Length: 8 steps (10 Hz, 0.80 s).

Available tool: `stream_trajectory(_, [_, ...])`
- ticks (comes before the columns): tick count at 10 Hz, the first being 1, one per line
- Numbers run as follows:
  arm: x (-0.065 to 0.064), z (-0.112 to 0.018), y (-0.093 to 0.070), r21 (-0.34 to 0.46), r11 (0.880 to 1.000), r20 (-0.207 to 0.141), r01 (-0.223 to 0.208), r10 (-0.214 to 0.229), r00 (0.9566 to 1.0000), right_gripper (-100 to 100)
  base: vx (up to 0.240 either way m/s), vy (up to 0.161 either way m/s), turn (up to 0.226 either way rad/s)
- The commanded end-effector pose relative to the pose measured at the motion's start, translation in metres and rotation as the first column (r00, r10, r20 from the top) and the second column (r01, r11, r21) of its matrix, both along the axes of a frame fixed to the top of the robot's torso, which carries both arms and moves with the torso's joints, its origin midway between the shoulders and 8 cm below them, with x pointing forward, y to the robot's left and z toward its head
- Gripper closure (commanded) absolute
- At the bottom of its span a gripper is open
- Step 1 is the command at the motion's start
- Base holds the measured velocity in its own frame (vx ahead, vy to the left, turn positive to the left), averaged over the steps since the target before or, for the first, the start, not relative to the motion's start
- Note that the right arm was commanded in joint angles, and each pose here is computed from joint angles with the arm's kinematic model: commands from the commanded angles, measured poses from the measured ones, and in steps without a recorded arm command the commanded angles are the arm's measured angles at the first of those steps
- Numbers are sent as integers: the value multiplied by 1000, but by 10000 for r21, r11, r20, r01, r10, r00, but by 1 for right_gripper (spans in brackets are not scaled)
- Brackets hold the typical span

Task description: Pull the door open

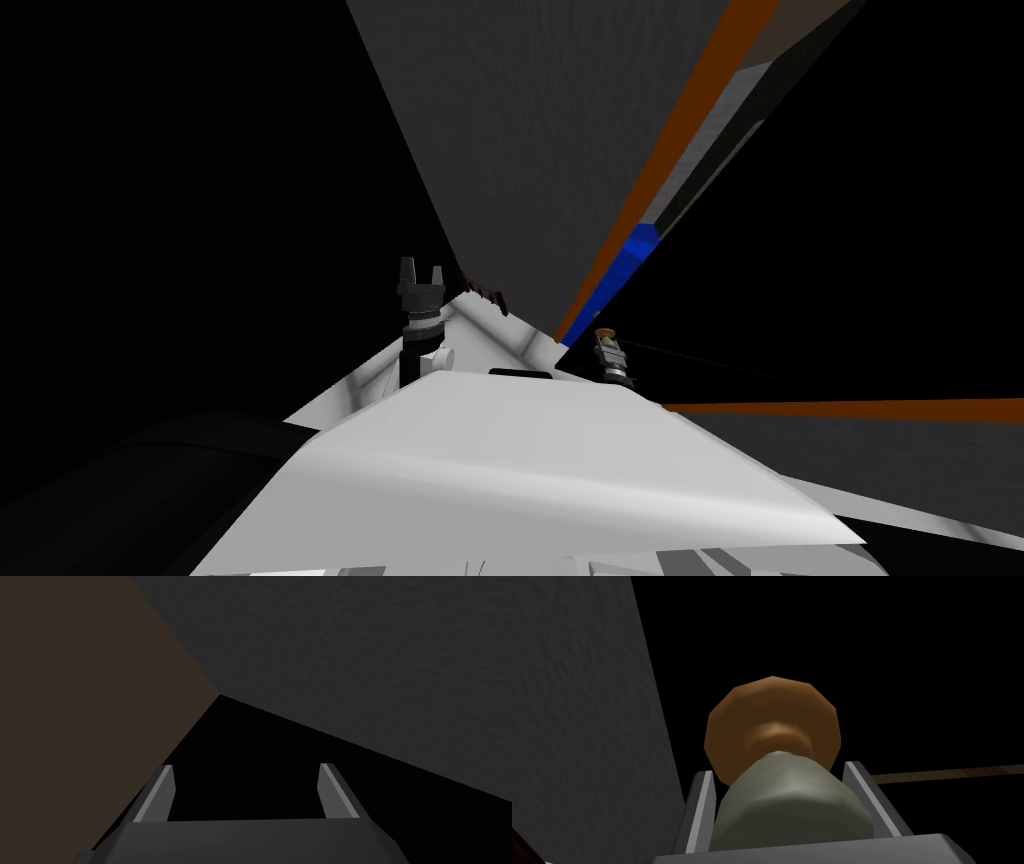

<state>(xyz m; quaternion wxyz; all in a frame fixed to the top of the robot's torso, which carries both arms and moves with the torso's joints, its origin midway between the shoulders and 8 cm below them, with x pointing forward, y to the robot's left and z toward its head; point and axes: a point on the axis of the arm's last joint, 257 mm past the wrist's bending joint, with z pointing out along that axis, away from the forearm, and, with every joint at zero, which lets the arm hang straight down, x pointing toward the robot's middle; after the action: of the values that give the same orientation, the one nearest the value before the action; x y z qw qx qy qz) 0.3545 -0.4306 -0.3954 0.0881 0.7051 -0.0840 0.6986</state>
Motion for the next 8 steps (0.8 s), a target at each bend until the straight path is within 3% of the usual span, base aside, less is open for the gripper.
stream_trajectory(1, [-4, 2, 4, 8, 9997, 44, -264, 264, 9996, 100, -207, -21, 123])
stream_trajectory(4, [-15, 3, 11, 27, 9965, 90, -833, 833, 9965, 100, -256, -53, 141])
stream_trajectory(6, [-17, 1, 13, 38, 9962, 14, -865, 865, 9962, 100, -159, -15, 40])
stream_trajectory(8, [-27, -1, 14, 44, 9933, 2, -1159, 1159, 9933, 100, -195, -28, 147])
